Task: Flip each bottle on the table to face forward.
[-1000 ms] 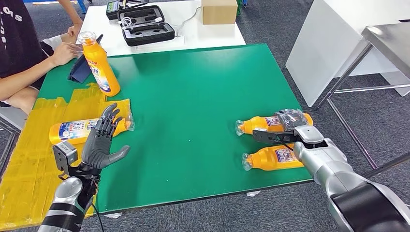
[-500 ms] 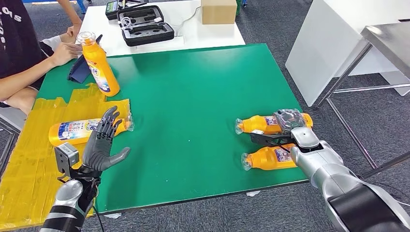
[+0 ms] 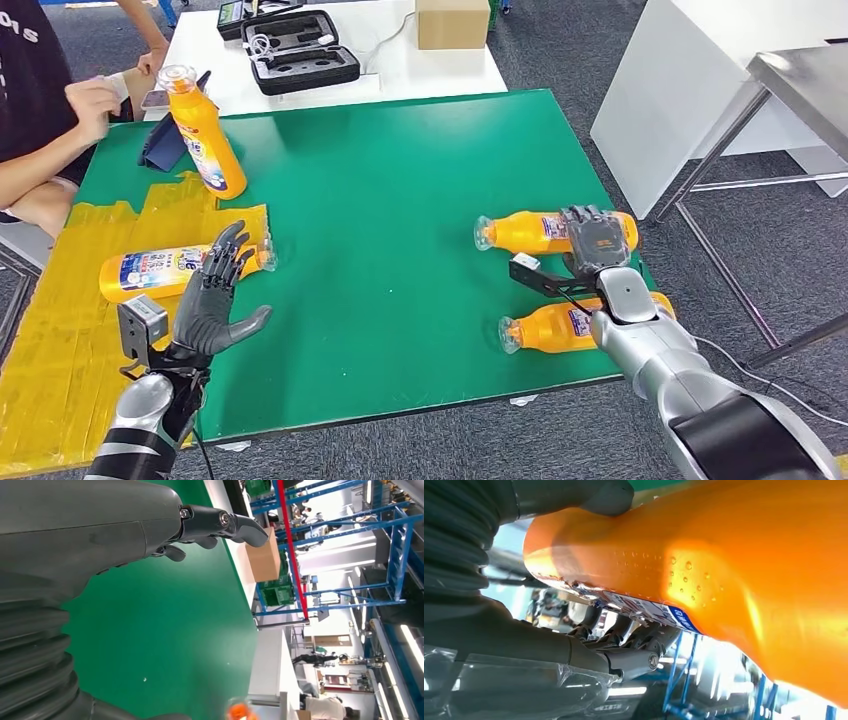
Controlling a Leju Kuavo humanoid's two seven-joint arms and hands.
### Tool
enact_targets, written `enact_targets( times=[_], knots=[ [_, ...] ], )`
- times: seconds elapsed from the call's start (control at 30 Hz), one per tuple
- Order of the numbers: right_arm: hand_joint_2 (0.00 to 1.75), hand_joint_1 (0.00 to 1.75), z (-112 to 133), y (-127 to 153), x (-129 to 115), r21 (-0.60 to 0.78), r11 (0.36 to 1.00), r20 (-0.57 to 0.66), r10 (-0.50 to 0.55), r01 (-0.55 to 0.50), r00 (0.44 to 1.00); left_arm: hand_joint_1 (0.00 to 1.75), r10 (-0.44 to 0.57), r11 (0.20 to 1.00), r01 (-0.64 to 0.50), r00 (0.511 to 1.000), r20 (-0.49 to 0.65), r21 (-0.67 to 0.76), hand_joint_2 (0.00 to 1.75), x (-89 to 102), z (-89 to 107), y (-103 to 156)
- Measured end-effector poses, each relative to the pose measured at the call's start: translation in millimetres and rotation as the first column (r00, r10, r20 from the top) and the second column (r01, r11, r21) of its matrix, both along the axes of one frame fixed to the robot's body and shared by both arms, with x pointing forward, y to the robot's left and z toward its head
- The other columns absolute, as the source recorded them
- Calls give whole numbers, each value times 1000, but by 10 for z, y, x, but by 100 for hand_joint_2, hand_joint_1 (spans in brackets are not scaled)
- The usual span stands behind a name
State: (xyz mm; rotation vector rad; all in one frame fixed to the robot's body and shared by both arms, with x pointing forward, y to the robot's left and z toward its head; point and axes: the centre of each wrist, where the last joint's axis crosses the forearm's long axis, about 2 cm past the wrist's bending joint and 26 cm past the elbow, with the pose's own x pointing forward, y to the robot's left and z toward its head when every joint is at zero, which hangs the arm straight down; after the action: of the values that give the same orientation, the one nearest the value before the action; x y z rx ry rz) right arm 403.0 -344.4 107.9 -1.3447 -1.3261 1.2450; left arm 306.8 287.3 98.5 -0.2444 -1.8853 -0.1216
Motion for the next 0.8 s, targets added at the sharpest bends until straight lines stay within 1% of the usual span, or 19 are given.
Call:
enact_targets(
  times=[0.1,0.3,0.47,0.57,0.63,0.67,0.7,0.73,0.8],
  knots=[
    [175,175,27,74,12,44,999,32,0,-2,999,0,-7,1000,7,1000,2,1,175,0,13,-31],
    [175,175,33,144,-5,80,997,69,10,-16,998,0,-8,1000,8,1000,3,3,175,-1,21,-54],
    [175,175,121,326,-28,109,989,178,75,-96,981,0,-15,1000,15,1000,4,11,175,3,39,-91],
    [175,175,196,480,-61,199,969,247,93,-144,964,0,-28,999,28,1000,7,20,175,4,57,-135],
    [175,175,243,576,-94,318,931,287,87,-180,954,0,-39,999,39,999,12,28,175,9,80,-164],
    [175,175,265,624,-108,399,895,297,82,-201,951,0,-45,998,45,999,15,33,175,14,91,-177],
    [175,175,285,672,-120,484,846,298,81,-224,951,0,-51,998,51,999,18,37,175,23,105,-192],
    [175,175,310,721,-129,571,782,296,86,-248,951,0,-59,998,58,998,24,41,175,37,124,-208],
    [175,175,355,829,-141,717,632,284,119,-294,951,0,-78,996,77,996,42,47,175,83,180,-246]
  ],
)
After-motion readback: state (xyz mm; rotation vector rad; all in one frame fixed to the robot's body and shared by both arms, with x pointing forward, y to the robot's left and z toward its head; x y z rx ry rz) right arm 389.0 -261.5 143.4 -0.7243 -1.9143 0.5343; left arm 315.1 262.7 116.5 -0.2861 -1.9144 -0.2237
